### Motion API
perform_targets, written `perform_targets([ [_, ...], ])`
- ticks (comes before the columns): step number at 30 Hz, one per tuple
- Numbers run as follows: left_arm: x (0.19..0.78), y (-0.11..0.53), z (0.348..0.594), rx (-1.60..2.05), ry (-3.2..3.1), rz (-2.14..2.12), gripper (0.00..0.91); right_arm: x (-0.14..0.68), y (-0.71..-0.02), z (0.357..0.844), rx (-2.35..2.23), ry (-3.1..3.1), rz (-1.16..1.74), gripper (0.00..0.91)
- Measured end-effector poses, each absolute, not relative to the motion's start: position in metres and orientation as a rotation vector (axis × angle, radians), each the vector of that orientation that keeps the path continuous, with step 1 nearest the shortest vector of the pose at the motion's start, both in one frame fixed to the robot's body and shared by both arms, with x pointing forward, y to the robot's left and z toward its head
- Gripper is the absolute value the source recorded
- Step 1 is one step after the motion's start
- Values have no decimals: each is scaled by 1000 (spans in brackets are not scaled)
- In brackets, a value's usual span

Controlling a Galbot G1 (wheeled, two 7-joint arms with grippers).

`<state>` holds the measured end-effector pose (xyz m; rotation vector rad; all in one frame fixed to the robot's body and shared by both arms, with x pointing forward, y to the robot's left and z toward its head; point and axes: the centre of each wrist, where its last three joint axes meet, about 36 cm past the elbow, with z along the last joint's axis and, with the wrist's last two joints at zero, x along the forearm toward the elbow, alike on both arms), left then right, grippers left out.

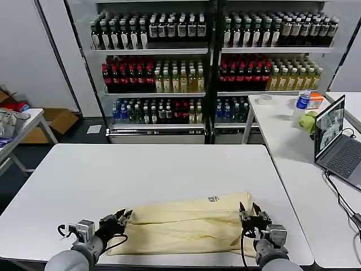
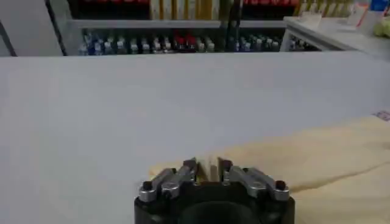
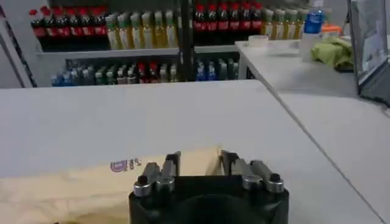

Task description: Fold and organize the clothes.

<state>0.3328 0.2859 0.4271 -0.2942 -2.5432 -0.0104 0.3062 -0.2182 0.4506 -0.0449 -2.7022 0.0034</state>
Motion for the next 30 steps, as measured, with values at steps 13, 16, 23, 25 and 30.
perform_targets([
  [13, 305, 275, 424, -98, -2652, 38, 907, 289, -219, 455, -90, -2740, 33, 907],
  [16, 297, 270, 418, -61, -2647, 56, 907, 288, -219, 454, -98, -2740, 36, 907],
  [23, 290, 256, 407, 0, -2655, 90, 907, 285, -219, 456, -98, -2746, 45, 907],
  [25, 289, 254, 403, 24, -2649, 99, 907, 285, -219, 456, -99, -2746, 49, 907],
  [30, 282, 244, 397, 40, -2636, 123, 715, 286, -220, 456, -101, -2750, 56, 907],
])
